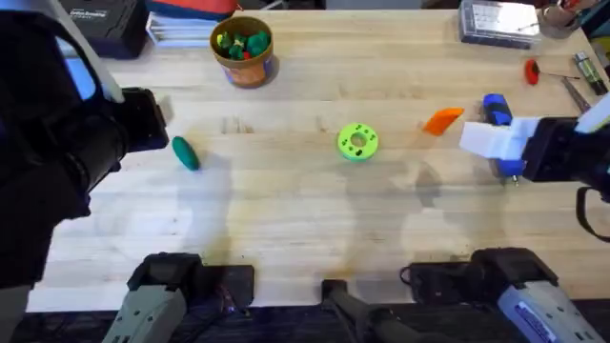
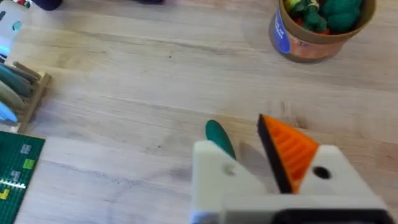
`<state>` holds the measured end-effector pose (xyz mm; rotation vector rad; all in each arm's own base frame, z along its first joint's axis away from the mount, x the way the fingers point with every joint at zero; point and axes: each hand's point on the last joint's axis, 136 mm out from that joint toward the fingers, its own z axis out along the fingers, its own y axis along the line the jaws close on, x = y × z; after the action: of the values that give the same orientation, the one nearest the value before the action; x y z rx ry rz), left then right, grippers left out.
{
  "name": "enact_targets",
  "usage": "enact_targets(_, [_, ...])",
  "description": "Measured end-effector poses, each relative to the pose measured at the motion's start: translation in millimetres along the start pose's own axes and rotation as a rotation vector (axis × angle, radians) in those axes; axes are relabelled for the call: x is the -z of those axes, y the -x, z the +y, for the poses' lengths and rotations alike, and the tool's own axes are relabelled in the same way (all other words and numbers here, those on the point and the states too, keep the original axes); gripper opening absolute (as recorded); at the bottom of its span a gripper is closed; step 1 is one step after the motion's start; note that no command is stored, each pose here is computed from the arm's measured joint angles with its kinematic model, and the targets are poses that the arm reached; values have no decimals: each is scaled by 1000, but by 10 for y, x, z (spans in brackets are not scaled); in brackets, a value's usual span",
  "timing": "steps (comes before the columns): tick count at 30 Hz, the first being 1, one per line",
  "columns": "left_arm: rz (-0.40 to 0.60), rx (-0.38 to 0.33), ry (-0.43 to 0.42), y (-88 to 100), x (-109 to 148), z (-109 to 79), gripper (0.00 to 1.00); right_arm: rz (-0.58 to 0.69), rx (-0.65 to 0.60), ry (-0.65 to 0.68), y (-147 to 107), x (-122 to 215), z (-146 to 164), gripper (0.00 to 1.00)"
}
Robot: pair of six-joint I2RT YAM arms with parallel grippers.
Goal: Pick up the gripper from the table and insert it into the empty holder that is missing its gripper. Then pick up a screw, insert it into the mounting hole, and use the screwdriver to tighten it. Finally, clean up the table by picking up the vegetable and placing it into the bucket.
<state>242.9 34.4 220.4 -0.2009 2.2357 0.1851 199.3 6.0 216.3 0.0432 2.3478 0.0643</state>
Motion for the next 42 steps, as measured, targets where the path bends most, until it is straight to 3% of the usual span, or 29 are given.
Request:
enact_targets(4, [-9, 4, -7, 24, 0, -13, 817, 17, -1, -1, -43, 0, -2, 994])
enact_targets(5, [-19, 10, -23, 47, 1, -41, 940, 17, -1, -1, -43, 0, -2, 994])
enact_targets(6, [-33, 5, -53, 85, 4, -94, 974, 17, -1, -1, -42, 0, -2, 994])
enact_targets(9, [-85, -35, -193, 211, 42, -338, 985, 17, 0, -1, -43, 0, -2, 994])
enact_targets(14, [-249, -97, -505, 560, 289, -853, 985, 17, -1, -1, -42, 0, -2, 994])
enact_targets(16, [-304, -120, -589, 660, 399, -980, 985, 17, -1, -1, -43, 0, -2, 994])
enact_targets(19, [-305, -139, -662, 638, 472, -1084, 985, 17, -1, -1, -43, 0, -2, 994])
enact_targets(24, [-185, -130, -713, 367, 456, -1146, 985, 17, 0, -1, -43, 0, -2, 994])
enact_targets(32, [-187, -139, -740, 348, 490, -1193, 985, 17, -1, -1, -42, 0, -2, 994])
enact_targets(36, [-263, -155, -750, 237, 638, -1172, 985, 17, -1, -1, -43, 0, -2, 994])
enact_targets(42, [-500, -193, -755, 11, 840, -1118, 985, 17, -1, -1, -43, 0, -2, 994])
